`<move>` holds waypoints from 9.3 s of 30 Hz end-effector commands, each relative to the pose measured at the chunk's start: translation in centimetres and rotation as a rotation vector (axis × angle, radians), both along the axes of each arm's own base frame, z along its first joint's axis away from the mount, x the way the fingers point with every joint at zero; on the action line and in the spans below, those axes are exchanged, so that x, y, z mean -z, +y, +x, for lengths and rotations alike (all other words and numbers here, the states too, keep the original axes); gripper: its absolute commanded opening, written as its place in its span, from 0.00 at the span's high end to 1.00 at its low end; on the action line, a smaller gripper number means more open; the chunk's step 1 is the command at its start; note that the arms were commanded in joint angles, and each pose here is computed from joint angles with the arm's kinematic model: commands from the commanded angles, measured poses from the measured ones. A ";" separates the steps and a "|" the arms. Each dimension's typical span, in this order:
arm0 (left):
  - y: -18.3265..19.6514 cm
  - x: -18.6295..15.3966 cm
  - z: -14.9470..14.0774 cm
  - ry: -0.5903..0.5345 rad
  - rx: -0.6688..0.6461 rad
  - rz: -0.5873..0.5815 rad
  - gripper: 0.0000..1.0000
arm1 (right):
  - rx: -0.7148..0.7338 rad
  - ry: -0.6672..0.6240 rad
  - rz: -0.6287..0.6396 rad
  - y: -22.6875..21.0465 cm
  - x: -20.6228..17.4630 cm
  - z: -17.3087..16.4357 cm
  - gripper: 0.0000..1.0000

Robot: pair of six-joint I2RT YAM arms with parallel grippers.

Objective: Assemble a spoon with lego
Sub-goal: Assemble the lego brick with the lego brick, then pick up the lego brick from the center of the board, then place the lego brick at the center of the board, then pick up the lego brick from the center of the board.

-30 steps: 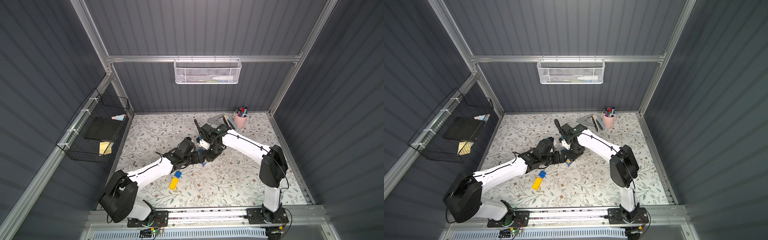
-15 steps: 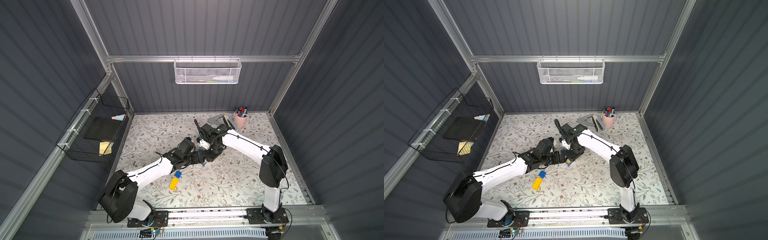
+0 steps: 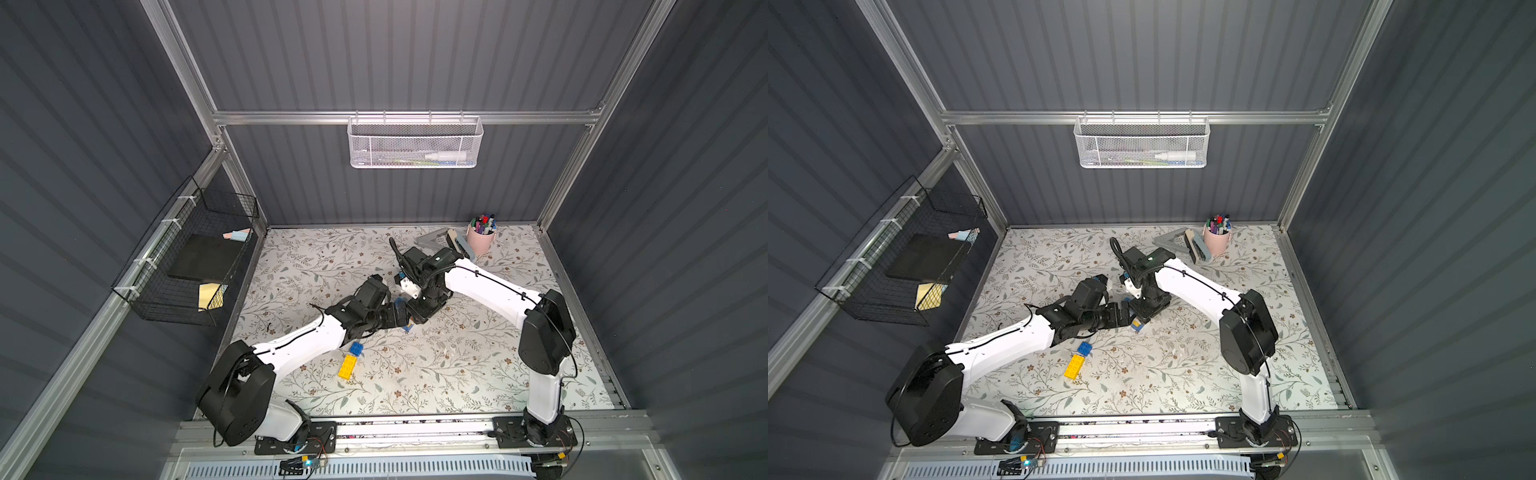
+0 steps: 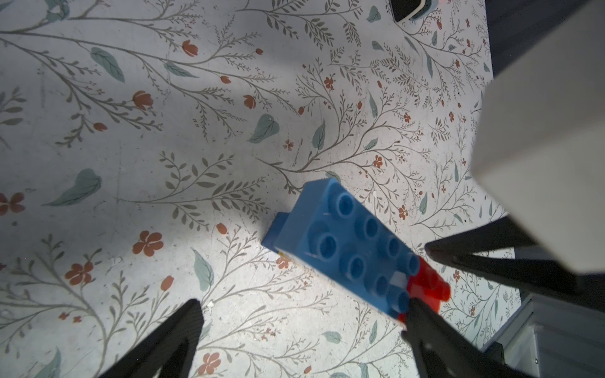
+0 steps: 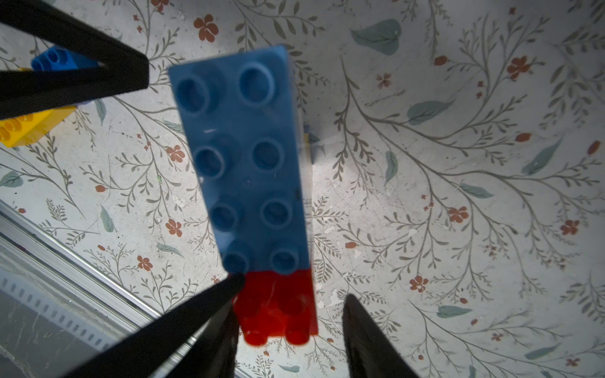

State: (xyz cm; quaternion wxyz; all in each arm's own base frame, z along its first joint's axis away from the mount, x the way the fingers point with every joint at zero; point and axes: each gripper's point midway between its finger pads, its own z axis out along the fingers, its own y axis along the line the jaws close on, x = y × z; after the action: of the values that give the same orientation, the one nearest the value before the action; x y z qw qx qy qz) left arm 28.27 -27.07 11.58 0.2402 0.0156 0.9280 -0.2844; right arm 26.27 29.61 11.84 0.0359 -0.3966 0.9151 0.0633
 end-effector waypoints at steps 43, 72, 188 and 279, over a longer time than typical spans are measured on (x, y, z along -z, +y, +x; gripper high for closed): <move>2.2 -3.7 -0.8 -0.062 -0.017 0.050 0.01 | 0.076 0.036 0.230 1.8 -3.0 0.4 0.84; 4.9 -4.4 -2.2 -0.085 -0.059 0.075 0.01 | 0.092 0.092 0.178 1.5 0.1 0.4 0.86; 14.3 3.1 -9.7 0.205 -0.214 0.345 0.82 | 0.397 -0.123 0.427 -5.2 -6.7 -3.9 0.16; 17.1 -9.5 -10.4 -0.139 -0.328 0.253 0.01 | 0.393 -0.031 -0.058 6.8 8.5 -14.8 0.37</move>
State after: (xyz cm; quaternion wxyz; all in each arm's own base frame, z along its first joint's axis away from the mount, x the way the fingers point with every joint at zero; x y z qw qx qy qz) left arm 18.08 -9.64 21.36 0.3471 -0.0981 0.9256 -0.1152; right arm 11.63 37.34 3.30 0.0491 -0.2189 0.9732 0.0512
